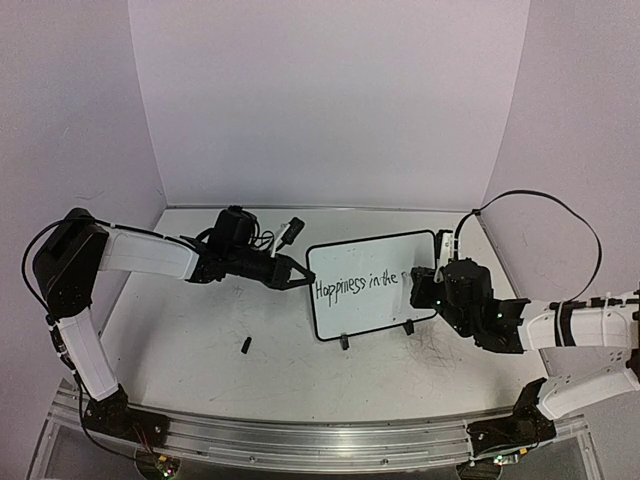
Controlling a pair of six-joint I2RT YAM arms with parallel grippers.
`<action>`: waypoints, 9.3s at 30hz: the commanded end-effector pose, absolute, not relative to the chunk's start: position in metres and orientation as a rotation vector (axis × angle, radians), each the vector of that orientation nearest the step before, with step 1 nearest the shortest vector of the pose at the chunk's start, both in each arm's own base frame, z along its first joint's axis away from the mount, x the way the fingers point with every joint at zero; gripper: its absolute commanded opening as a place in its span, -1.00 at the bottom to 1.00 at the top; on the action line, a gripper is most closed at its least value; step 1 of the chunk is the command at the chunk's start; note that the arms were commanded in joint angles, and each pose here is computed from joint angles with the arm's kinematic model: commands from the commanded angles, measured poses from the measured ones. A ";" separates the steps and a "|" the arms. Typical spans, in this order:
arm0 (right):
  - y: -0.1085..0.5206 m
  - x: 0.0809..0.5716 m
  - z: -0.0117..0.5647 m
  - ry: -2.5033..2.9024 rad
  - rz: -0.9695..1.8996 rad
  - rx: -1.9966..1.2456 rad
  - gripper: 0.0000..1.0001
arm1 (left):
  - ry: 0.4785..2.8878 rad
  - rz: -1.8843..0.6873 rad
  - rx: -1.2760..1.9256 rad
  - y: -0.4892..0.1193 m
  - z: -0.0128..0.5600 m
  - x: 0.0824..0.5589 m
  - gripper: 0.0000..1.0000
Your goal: Write a sentence on the whiteboard
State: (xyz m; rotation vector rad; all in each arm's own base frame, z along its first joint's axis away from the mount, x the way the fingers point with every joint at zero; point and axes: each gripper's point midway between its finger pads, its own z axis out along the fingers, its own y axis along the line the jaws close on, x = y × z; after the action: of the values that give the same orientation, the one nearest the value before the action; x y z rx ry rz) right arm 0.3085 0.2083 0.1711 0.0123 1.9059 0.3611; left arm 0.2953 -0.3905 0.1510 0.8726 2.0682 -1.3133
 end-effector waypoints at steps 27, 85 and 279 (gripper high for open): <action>0.198 0.311 0.170 1.913 0.331 0.081 -1.00 | 2.072 -1.345 0.911 -0.397 0.161 0.283 -1.00; 0.200 0.305 0.186 1.875 0.399 0.066 -1.00 | 2.073 -1.345 0.913 -0.397 0.160 0.283 -1.00; 0.189 0.323 0.188 1.850 0.322 0.151 -1.00 | 2.061 -1.351 0.922 -0.397 0.164 0.280 -1.00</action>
State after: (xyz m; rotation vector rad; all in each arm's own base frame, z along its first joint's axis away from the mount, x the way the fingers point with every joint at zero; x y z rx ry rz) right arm 0.3112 0.1879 0.1641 0.1180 1.9163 0.3195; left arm 0.2933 -0.3920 0.1511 0.8795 2.0662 -1.3175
